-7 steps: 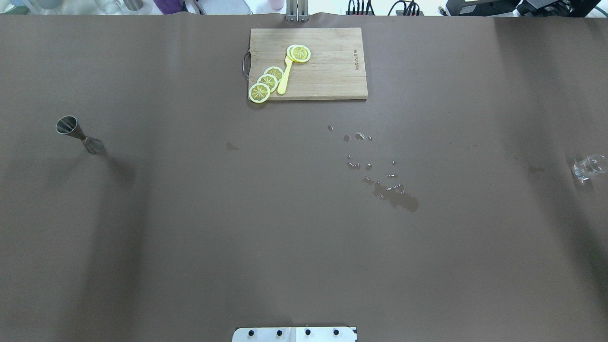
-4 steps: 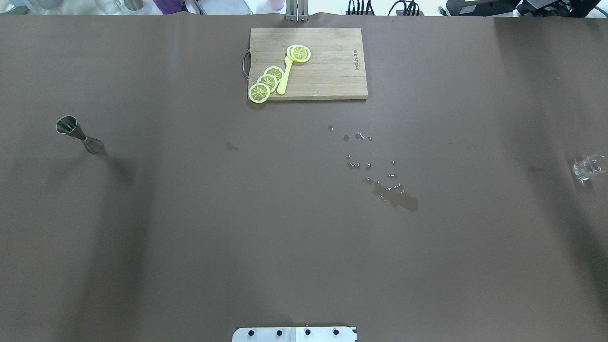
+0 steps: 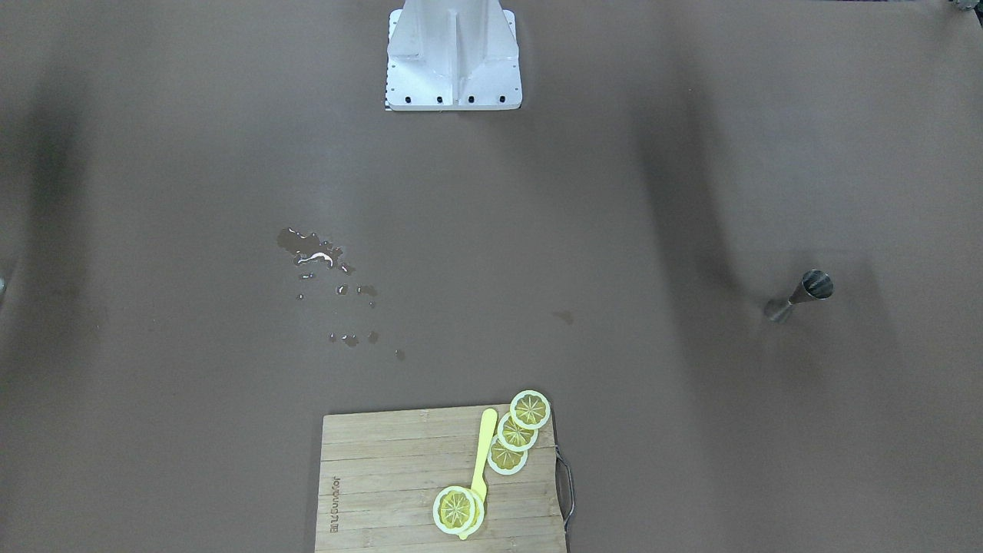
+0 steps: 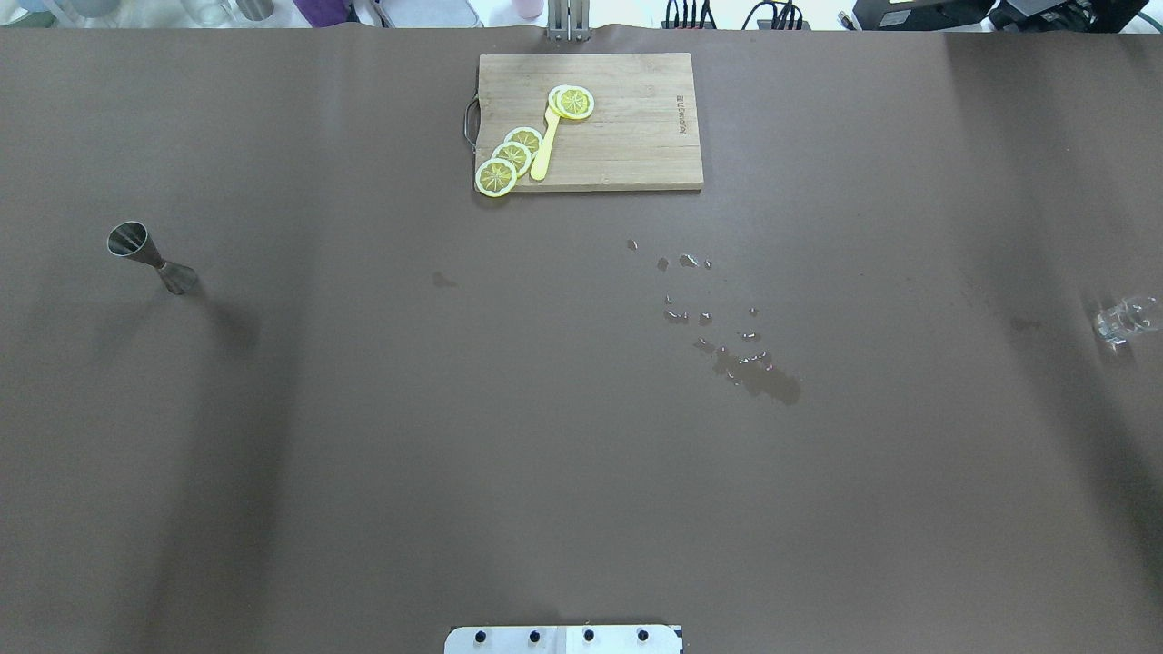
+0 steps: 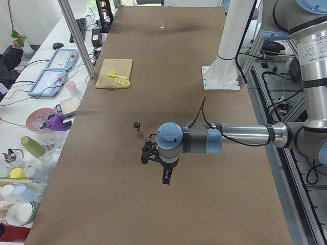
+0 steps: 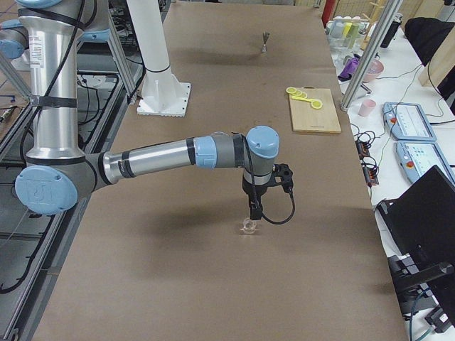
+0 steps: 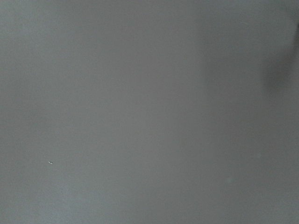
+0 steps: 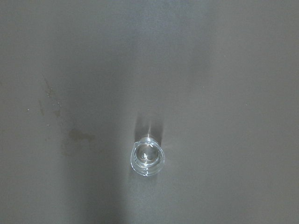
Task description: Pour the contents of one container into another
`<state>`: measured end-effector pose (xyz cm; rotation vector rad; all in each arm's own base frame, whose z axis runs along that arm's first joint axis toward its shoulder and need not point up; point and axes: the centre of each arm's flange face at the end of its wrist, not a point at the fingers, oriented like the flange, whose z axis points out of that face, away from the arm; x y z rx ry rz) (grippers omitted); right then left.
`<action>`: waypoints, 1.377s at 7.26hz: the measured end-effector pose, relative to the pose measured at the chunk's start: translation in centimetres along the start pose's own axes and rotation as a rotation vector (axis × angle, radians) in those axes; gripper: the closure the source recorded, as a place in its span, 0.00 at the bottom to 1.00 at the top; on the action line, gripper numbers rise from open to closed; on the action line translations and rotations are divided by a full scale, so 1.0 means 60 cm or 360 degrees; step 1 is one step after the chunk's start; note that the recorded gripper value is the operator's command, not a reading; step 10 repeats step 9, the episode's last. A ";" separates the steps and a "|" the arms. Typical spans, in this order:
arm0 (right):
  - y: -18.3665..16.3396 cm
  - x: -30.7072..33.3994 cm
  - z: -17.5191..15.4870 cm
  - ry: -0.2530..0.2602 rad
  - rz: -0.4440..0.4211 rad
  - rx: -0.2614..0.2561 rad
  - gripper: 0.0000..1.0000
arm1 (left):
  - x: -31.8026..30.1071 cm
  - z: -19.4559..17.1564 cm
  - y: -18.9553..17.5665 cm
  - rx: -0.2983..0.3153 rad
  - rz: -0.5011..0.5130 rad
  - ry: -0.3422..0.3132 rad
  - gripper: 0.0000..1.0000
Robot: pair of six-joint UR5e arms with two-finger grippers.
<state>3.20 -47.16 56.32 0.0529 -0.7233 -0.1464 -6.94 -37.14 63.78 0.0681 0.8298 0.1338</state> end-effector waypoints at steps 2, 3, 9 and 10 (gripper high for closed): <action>-0.001 -0.001 -0.001 0.0000 -0.0005 0.0006 0.00 | 0.000 0.000 0.000 0.0001 0.0001 -0.0001 0.02; -0.002 -0.002 -0.001 0.0000 -0.0006 0.0007 0.00 | 0.000 0.000 0.000 0.0001 0.0001 -0.0001 0.02; -0.002 -0.003 -0.001 0.0000 -0.0012 0.0010 0.00 | 0.002 -0.005 -0.014 0.0012 0.0012 -0.0003 0.02; -0.002 -0.003 -0.001 0.0000 -0.0012 0.0010 0.00 | 0.002 -0.005 -0.014 0.0012 0.0012 -0.0003 0.02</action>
